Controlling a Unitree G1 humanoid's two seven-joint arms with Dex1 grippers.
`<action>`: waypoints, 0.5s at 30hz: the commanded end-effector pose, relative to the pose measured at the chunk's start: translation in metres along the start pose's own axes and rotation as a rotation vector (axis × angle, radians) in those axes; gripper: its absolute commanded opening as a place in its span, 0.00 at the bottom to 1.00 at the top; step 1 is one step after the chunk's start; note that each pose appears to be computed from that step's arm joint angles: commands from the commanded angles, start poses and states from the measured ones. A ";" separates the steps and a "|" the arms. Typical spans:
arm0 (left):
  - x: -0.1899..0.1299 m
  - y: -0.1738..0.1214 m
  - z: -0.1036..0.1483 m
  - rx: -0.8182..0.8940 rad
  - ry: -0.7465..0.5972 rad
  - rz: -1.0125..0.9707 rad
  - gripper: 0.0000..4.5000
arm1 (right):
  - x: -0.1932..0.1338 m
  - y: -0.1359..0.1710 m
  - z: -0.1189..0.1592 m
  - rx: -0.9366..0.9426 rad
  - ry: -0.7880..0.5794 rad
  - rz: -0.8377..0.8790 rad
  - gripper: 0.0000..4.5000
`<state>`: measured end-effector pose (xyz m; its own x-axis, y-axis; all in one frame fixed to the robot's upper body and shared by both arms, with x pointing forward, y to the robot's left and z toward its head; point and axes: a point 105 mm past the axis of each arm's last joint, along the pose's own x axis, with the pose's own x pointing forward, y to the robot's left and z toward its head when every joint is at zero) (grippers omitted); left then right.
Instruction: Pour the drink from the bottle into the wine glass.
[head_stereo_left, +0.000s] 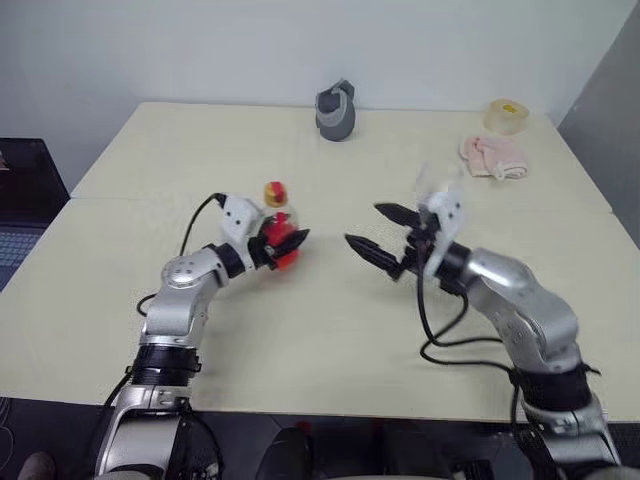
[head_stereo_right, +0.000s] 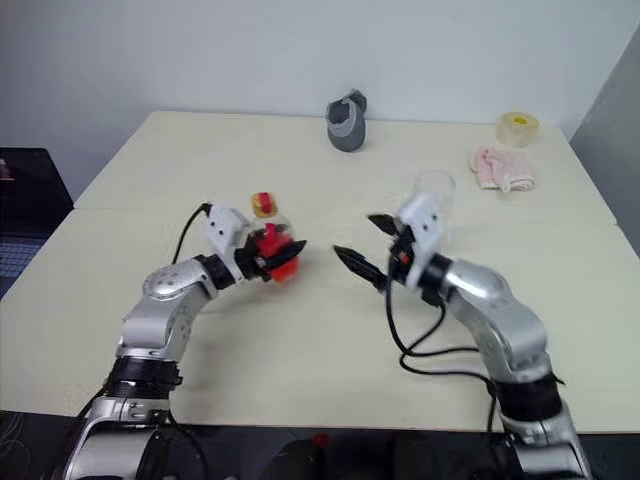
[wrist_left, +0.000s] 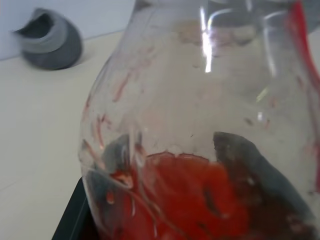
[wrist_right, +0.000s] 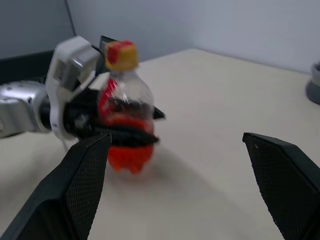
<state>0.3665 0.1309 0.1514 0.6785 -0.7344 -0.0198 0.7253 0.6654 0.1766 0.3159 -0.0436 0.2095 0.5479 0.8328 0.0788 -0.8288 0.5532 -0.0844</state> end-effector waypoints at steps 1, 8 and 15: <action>0.011 -0.009 0.020 0.032 -0.060 -0.057 0.51 | 0.015 -0.001 0.013 0.014 -0.028 0.038 1.00; 0.026 -0.021 0.024 0.049 -0.080 -0.112 0.51 | 0.031 -0.010 0.028 0.067 -0.072 0.041 1.00; 0.028 -0.020 0.023 0.044 -0.082 -0.122 0.51 | 0.036 0.001 0.038 0.103 -0.104 0.080 1.00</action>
<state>0.3678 0.0965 0.1513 0.5874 -0.8092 -0.0141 0.7996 0.5776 0.1646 0.3381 -0.0175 0.2299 0.5006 0.8574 0.1195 -0.8654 0.4994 0.0415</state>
